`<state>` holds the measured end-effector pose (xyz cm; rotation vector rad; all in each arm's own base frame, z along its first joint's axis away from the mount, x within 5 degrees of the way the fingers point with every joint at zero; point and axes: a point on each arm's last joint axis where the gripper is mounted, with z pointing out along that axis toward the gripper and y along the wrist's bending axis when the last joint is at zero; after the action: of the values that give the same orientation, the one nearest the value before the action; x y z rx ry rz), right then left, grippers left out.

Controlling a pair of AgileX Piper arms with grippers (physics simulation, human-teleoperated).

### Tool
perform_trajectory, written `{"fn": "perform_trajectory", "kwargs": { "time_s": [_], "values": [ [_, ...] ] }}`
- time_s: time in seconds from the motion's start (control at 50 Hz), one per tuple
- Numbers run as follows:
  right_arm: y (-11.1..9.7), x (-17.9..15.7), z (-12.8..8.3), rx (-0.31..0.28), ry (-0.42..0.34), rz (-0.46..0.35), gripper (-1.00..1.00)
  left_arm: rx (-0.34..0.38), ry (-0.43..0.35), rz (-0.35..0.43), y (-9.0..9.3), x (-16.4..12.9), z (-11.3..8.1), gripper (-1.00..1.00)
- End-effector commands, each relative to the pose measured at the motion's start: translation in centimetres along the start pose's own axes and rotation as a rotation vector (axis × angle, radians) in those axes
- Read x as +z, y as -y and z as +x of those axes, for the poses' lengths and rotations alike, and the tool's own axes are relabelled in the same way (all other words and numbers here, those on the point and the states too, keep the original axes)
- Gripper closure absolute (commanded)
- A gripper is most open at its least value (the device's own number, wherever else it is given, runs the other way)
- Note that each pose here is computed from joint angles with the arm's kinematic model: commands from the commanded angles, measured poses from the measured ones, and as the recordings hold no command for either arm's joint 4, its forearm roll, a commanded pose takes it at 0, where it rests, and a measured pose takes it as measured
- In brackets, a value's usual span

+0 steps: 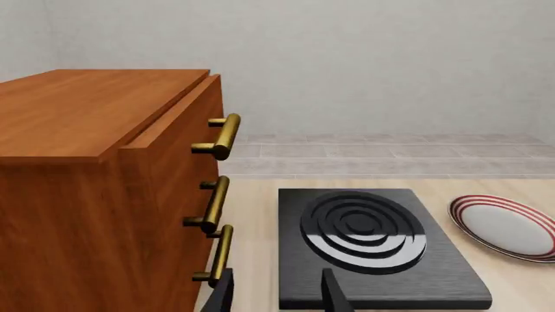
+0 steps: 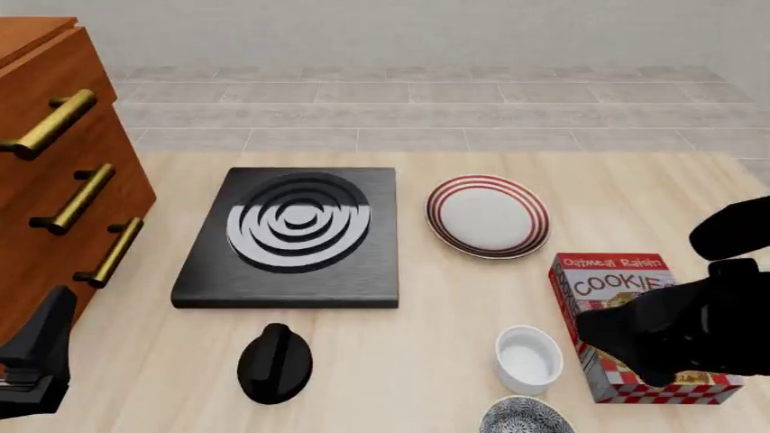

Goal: Pick the akita bowl next to the ramekin and place it on the plate.

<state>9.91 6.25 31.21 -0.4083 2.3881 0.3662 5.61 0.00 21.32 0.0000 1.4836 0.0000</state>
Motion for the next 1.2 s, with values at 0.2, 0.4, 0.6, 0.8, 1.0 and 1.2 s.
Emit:
{"fn": "perform_trajectory", "kwargs": {
  "time_s": [0.2,0.4,0.6,0.8,1.0,1.2],
  "values": [
    [1.2,2.8,3.1,0.005,-0.024,0.035,-1.0,0.0,0.0,0.0,0.0,0.0,0.0,-1.0],
    [1.7,3.4,3.6,0.01,-0.007,0.055,-1.0,0.0,0.0,0.0,0.0,0.0,0.0,-1.0],
    [2.1,4.5,4.7,0.028,-0.006,0.061,-1.0,0.0,0.0,0.0,0.0,0.0,0.0,-1.0],
    [2.0,5.6,5.5,0.049,-0.009,0.045,-1.0,0.0,0.0,0.0,0.0,0.0,0.0,-1.0],
    [2.1,6.0,6.5,0.071,-0.017,0.042,-1.0,0.0,0.0,0.0,0.0,0.0,0.0,-1.0],
    [2.2,7.6,8.4,0.092,-0.04,0.031,-1.0,0.0,0.0,0.0,0.0,0.0,0.0,-1.0]
  ]
}}
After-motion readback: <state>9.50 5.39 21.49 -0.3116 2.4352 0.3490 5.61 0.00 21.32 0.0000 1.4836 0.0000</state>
